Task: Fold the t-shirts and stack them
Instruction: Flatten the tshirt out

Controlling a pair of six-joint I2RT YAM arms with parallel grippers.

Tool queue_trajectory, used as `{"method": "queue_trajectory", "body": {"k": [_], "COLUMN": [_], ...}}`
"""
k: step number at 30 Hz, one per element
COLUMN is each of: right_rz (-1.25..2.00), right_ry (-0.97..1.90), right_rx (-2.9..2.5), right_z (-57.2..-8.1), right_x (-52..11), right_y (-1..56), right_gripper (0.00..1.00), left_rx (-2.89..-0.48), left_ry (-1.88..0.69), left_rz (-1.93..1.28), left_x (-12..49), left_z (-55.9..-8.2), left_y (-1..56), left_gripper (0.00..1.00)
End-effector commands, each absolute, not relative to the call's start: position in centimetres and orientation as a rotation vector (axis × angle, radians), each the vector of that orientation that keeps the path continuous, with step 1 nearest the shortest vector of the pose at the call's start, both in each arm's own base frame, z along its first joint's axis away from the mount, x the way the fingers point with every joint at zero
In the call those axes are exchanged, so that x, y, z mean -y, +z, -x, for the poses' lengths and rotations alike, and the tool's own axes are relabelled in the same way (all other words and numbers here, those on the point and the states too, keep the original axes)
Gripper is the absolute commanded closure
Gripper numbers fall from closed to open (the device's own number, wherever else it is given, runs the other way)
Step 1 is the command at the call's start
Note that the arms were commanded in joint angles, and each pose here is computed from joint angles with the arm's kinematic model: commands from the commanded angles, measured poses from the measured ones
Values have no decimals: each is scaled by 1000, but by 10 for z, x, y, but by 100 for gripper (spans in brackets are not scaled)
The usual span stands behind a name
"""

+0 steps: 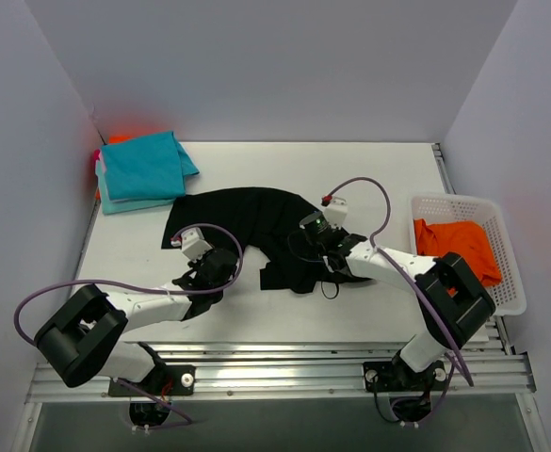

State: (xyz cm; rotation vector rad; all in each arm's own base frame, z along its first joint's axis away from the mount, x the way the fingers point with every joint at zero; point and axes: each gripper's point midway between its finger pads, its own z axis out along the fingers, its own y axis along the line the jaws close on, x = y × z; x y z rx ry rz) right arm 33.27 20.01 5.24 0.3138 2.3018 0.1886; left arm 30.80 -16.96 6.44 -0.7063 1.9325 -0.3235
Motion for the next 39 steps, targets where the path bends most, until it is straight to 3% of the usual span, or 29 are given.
{"method": "queue_trajectory", "body": {"k": [1,3,11,20,27,31,35,39], "right_rz": [-328,-328,-309,-370,-362,-203,74,88], "right_ry": [111,91,14,-29,71,245,415,491], "right_rx": [-2214,-2194,-2112,-1901,-1754,-1632,-1490,-1333], "right_z": [-340,-341,-342,-346,-342,-334,-305,-271], "right_x": [-188,-184,-165,-130,-127,-146,-172,-156], "right_y": [94,103,156,248,329,398,467,532], "right_gripper": [92,100,100,100,100,100,100,100], "left_rx": [-1910,-1901,-1860,-1683,-1615,-1549,-1466,-1401], "left_ry": [-311,-309,-279,-308,-289,-257,-274,-267], "left_rz": [715,717,725,729,591,513,452,428], "left_x": [165,164,150,125,130,119,104,81], "left_z": [-311,-311,-306,-292,-303,-299,-284,-265], "left_y": [69,73,101,188,279,350,415,476], "left_gripper": [98,98,98,98,98,98,98,98]}}
